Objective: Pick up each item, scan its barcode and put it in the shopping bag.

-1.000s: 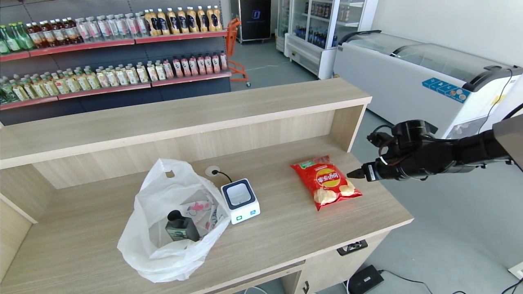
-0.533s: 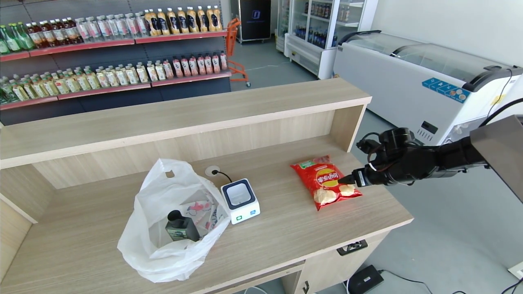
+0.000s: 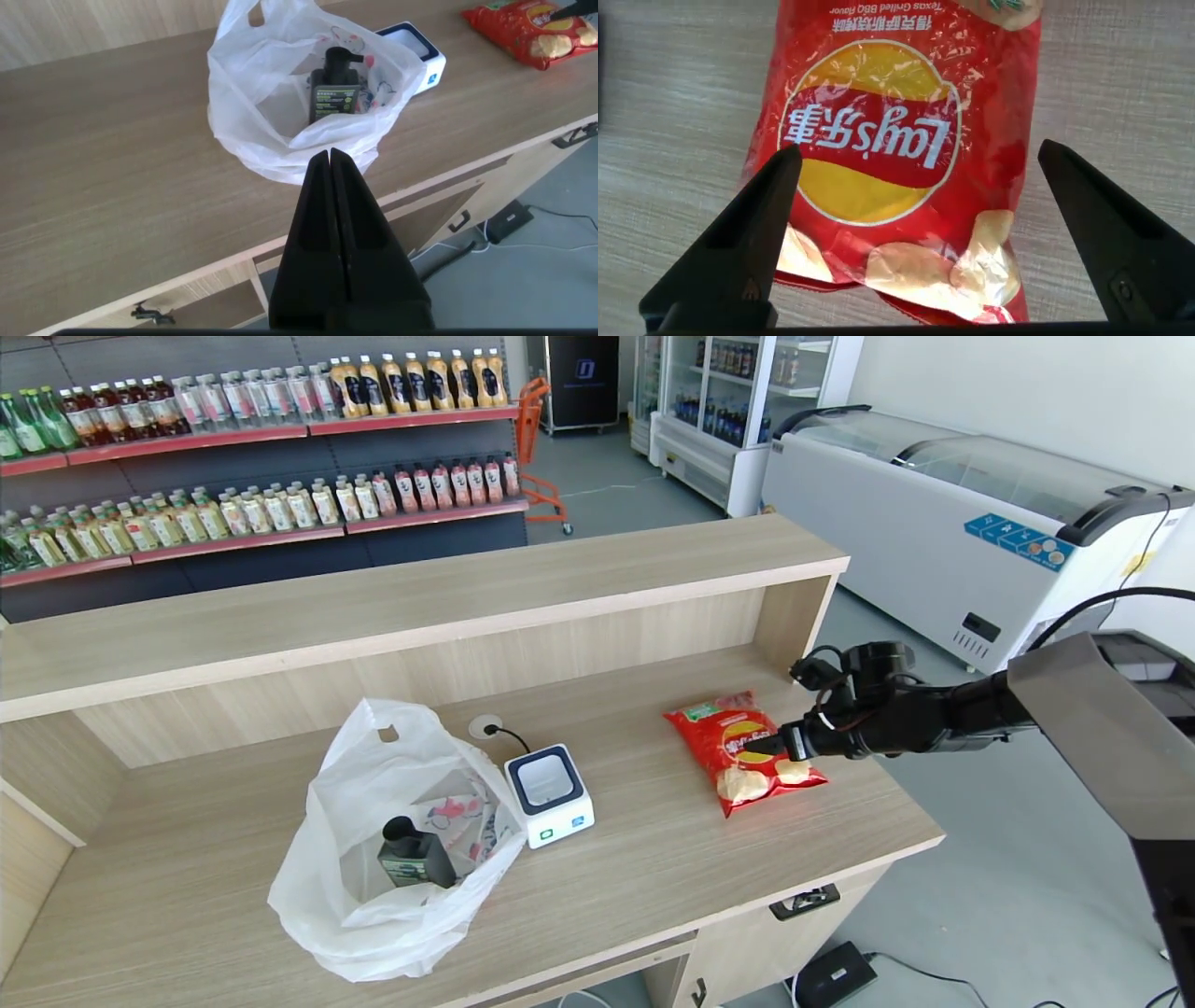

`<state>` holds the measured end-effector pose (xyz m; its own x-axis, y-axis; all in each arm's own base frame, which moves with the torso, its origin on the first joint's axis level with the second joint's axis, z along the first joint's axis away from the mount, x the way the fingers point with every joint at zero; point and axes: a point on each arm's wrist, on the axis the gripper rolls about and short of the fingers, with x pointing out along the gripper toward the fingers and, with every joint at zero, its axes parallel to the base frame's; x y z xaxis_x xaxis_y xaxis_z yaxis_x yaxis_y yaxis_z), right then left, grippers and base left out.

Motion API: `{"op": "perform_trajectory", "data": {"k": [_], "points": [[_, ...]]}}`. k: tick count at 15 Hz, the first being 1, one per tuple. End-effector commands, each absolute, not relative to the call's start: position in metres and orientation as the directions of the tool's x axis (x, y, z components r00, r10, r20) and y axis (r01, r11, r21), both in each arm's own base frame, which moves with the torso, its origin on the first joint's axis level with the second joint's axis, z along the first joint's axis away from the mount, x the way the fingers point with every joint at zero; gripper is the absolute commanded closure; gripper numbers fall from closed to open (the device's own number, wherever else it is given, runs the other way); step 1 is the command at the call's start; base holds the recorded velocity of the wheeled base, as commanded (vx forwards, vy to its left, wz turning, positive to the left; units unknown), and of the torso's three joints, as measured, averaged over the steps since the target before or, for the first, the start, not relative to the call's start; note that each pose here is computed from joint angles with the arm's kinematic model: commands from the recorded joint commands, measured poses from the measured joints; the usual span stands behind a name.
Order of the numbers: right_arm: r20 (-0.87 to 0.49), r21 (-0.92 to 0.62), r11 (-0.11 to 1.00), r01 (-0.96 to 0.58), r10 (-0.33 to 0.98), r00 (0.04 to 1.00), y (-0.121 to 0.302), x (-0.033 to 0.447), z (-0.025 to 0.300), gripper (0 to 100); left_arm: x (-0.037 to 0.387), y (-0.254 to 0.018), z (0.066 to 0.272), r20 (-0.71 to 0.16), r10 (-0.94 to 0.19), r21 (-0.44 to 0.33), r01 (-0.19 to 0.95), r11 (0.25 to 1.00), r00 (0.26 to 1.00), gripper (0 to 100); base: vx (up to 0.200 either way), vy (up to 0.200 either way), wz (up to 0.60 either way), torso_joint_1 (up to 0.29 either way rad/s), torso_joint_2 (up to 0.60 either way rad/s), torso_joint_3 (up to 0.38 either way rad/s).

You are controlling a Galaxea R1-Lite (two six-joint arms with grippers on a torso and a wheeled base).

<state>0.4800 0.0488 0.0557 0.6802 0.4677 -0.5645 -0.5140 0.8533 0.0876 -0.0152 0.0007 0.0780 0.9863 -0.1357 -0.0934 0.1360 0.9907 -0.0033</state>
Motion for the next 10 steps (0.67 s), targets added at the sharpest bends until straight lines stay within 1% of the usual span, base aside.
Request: {"op": "perform_trajectory", "data": {"k": [1,5,10], "points": [[-0.57,0.104,0.839,-0.534,0.491,0.659,0.054,0.484,0.039,0,-0.015,0.001,0.078,-0.093,-0.136,-0.003,0.136,0.991,0.986,100,0.0,0.0,0.0,0.0,0.0,0.0],[-0.585,0.114,0.83,-0.546,0.5,0.639,0.06,0.488,0.023,0,-0.015,0.001,0.078,-0.093,-0.136,-0.003,0.136,0.991,0.986,100,0.0,0.0,0.0,0.0,0.0,0.0],[-0.598,0.103,0.824,-0.556,0.498,0.628,0.061,0.489,0.015,0,-0.015,0.001,0.078,-0.093,-0.136,-0.003,0.136,0.991,0.986,100,0.0,0.0,0.0,0.0,0.0,0.0]]}}
